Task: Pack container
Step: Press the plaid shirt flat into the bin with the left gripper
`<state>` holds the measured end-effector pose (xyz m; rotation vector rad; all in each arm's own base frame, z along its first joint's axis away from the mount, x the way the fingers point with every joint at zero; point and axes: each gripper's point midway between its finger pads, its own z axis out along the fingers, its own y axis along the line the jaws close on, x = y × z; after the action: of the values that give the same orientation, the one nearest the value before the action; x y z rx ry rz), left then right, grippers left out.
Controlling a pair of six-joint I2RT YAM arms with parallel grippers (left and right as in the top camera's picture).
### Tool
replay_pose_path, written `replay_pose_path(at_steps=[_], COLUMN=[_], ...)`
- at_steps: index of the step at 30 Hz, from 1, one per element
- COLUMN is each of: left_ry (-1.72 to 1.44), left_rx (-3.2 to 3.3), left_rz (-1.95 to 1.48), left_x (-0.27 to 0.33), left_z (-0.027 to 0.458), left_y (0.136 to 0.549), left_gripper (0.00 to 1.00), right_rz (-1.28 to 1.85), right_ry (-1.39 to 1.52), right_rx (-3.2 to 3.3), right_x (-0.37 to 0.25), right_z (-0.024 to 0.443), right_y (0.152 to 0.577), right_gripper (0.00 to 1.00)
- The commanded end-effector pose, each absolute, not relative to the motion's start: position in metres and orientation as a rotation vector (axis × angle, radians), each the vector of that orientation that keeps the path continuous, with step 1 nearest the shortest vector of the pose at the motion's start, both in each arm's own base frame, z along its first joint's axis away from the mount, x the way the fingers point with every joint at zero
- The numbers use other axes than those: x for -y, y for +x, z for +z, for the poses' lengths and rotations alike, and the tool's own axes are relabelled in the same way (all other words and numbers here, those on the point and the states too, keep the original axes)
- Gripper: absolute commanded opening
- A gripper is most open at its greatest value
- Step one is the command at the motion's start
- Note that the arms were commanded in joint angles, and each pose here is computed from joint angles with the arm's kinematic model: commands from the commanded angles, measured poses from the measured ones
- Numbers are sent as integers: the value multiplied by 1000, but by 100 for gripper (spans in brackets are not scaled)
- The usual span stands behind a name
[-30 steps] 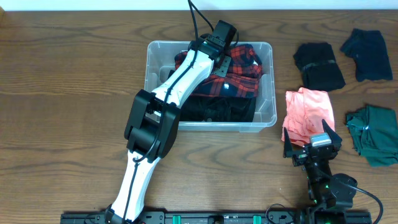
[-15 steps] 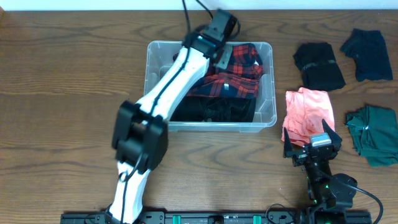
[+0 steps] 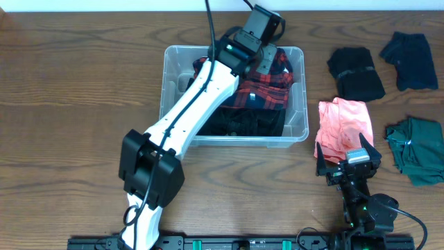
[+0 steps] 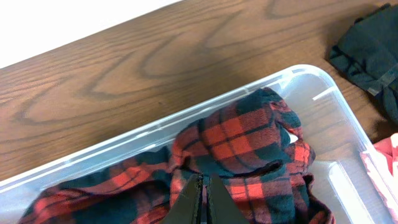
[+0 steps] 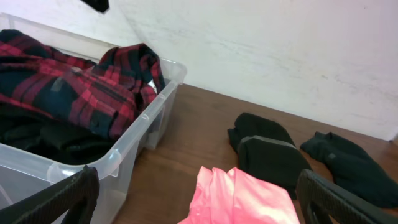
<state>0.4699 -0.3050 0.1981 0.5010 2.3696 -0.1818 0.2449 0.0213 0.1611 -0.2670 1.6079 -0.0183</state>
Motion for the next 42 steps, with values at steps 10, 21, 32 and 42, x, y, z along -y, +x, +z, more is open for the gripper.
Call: replay_pose_path(at_steps=[10, 21, 32, 42], left_ry=[549, 641, 676, 579], left_rx=[-2426, -2528, -2556, -2379], left_rz=[-206, -212, -189, -150], left_x=[331, 355, 357, 323], left_z=[140, 63, 43, 169], left_y=[475, 464, 459, 470], left_gripper=[6, 6, 6, 13], right_rz=[-36, -36, -36, -36], right_ry=[-259, -259, -259, -259], right_rx=[-1609, -1609, -1609, -1609], right_x=[-18, -18, -18, -18], right_z=[160, 160, 160, 160], right_y=[245, 245, 245, 245], right_gripper=[99, 99, 99, 99])
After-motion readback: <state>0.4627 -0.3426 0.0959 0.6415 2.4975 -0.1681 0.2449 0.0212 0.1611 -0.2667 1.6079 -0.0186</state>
